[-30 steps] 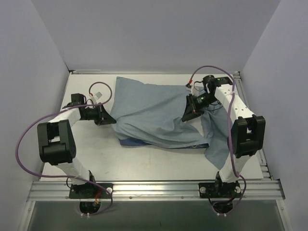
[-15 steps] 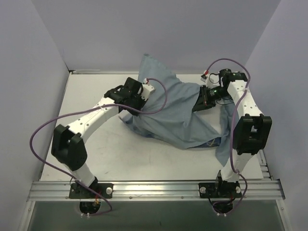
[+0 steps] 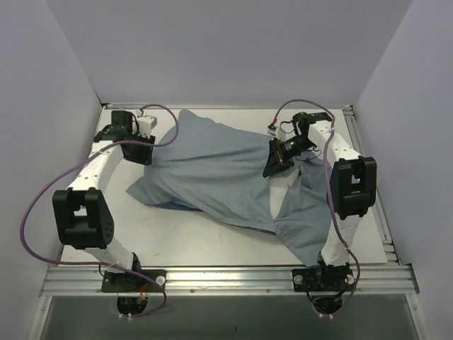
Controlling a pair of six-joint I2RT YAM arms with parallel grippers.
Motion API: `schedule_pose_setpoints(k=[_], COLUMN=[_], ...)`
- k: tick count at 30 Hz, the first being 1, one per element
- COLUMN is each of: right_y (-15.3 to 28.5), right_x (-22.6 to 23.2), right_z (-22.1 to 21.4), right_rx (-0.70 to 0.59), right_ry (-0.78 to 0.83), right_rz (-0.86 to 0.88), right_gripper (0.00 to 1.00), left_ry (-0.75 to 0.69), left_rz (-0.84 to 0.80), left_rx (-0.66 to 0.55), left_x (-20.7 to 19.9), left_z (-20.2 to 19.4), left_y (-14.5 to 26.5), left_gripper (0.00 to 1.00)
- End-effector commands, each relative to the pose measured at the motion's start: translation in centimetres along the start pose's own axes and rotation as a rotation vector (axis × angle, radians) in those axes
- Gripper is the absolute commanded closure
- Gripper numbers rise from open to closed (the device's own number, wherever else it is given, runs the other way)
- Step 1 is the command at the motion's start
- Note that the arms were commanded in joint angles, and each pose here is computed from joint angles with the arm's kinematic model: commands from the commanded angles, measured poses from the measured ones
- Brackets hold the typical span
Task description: Put the pillow into the pillowcase
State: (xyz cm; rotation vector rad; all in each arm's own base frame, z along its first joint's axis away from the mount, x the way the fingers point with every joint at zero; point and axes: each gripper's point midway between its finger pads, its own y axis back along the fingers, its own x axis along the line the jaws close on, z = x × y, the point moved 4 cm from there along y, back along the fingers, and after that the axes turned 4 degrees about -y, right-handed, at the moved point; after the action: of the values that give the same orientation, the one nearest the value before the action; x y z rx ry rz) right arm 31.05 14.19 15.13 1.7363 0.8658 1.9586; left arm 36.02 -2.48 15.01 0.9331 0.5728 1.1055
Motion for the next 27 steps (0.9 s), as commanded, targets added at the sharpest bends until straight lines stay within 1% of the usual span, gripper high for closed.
schedule_pose_setpoints(k=[1,2,3,5,6,7,8,9,10,12,13,14,17,18,20,21,24,26,27], right_y=[2.8,3.0,3.5,4.7,5.6,5.6,5.8,5.6,5.2,4.7,5.0,5.0,6.1,6.5,6.6,6.4,5.3,4.5,3.9], right_x=[3.9,4.7,4.9,5.3,4.7,3.8,3.0,1.3,0.1,-1.1,-2.2,-2.8,-4.7,-5.3,-6.4,-6.8,-7.7,-8.3,-8.5], right_z=[0.9,1.0,1.0,0.3,0.1,-0.5,-1.0,-1.7,-2.6,-4.1,-4.6,-5.2,-5.6,-5.7,-5.7,-5.6,-5.0,-4.8,-4.5], right_rx=[-0.068,-0.078,-0.092,-0.123,-0.15,-0.151,-0.152,-0.137,-0.104,-0.032,-0.025,-0.016,-0.049,-0.059,-0.065,-0.072,-0.076,-0.059,-0.051], right_ry=[0.058,0.064,0.059,0.051,0.024,0.008,-0.005,-0.024,-0.058,-0.088,-0.128,-0.166,-0.251,-0.268,-0.29,-0.298,-0.286,-0.306,-0.295], right_rz=[0.057,0.093,0.115,0.178,0.201,0.173,0.13,0.042,0.01,-0.031,-0.057,-0.061,-0.076,-0.087,-0.12,-0.133,-0.17,-0.187,-0.204], right_gripper=[1.0,1.0,1.0,1.0,1.0,1.0,1.0,1.0,0.93,0.7,0.57,0.56,0.59,0.62,0.65,0.68,0.69,0.7,0.71], left_ry=[-0.055,-0.082,-0.15,-0.239,-0.281,-0.364,-0.398,-0.423,-0.481,-0.52,-0.538,-0.545,-0.597,-0.636,-0.676,-0.71,-0.766,-0.795,-0.817], left_rz=[-0.002,-0.055,-0.124,-0.21,-0.225,-0.268,-0.288,-0.309,-0.336,-0.311,-0.314,-0.311,-0.315,-0.328,-0.345,-0.358,-0.457,-0.486,-0.483], left_rx=[-0.219,-0.261,-0.282,-0.307,-0.306,-0.303,-0.275,-0.257,-0.258,-0.193,-0.19,-0.168,-0.214,-0.232,-0.272,-0.288,-0.376,-0.439,-0.458], left_x=[2.2,0.7,-2.2,-6.2,-7.8,-11.3,-12.7,-13.9,-16.4,-17.4,-18.0,-18.1,-18.5,-18.7,-19.1,-19.3,-20.7,-21.3,-21.6], left_z=[4.3,4.7,5.3,4.8,4.6,4.3,3.4,2.8,2.6,1.6,1.7,1.6,3.3,3.7,4.6,4.9,5.9,6.5,6.8], left_y=[5.5,6.6,7.0,7.8,7.7,7.5,6.9,6.4,6.0,3.8,3.2,2.1,1.1,1.0,0.9,0.9,2.9,4.5,4.9], left_gripper=[0.48,0.41,0.31,0.25,0.22,0.18,0.17,0.16,0.15,0.14,0.14,0.14,0.14,0.15,0.16,0.18,0.2,0.2,0.19])
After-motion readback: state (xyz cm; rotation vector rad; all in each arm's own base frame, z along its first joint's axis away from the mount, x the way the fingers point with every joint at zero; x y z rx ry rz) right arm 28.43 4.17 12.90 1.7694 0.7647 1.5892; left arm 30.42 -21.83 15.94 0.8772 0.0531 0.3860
